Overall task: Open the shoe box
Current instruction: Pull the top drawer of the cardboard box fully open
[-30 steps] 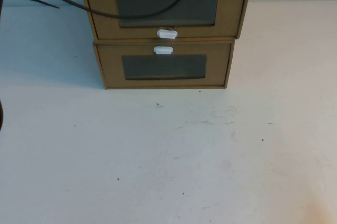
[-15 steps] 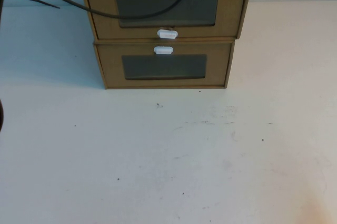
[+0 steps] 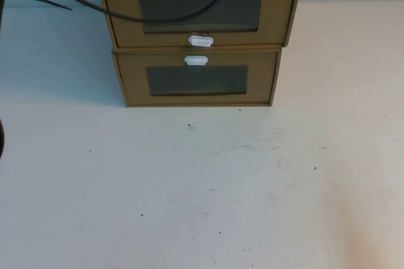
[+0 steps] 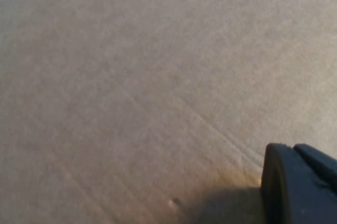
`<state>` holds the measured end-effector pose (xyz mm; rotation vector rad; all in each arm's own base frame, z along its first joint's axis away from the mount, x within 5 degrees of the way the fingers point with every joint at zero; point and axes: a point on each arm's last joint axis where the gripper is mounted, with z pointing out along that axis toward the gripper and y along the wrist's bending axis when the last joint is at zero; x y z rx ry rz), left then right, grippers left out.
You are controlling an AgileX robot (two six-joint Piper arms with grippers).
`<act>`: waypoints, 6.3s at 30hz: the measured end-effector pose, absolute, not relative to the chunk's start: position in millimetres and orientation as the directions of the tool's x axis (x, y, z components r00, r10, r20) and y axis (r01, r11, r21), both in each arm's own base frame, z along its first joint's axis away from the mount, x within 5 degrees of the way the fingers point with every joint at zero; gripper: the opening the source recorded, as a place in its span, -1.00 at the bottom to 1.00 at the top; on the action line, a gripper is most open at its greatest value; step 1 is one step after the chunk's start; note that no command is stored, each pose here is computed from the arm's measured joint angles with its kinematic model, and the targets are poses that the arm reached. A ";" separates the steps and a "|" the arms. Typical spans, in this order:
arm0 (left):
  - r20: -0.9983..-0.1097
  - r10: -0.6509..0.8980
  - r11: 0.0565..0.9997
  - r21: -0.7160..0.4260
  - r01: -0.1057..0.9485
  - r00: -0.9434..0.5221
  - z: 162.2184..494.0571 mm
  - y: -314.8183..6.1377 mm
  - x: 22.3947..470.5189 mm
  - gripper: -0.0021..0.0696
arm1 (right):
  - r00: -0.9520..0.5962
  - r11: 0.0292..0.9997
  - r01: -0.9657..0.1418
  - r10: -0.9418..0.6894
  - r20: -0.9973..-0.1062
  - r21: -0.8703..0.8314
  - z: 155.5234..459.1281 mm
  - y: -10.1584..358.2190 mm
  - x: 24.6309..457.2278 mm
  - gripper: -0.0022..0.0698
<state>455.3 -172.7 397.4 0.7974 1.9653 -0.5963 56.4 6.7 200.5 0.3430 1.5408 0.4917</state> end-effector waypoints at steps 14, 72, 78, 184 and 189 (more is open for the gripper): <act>-0.873 0.298 0.674 -0.094 0.733 -0.386 397.1 -172.3 455.1 -0.96 | -0.456 0.810 -0.119 0.469 -0.757 0.574 255.0 31.6 71.6 -0.98; -0.868 0.300 0.671 -0.102 0.734 -0.395 396.5 -172.4 454.3 -0.96 | 0.068 0.305 -0.363 -0.934 -0.352 -0.880 250.4 308.5 273.6 -0.73; -0.868 0.300 0.671 -0.102 0.734 -0.395 396.5 -172.4 454.3 -0.96 | 0.061 0.335 -0.351 -0.924 -0.378 -0.874 257.6 305.3 287.3 -0.11; -0.855 0.300 0.690 -0.112 0.715 -0.423 396.5 -170.5 453.8 -0.96 | 0.071 0.299 -0.322 -0.938 -0.338 -0.898 249.2 322.0 353.8 -0.91; -0.851 0.303 0.688 -0.116 0.717 -0.428 396.0 -170.5 453.3 -0.96 | 0.081 0.287 -0.336 -0.940 -0.331 -0.897 251.1 320.9 343.0 -0.91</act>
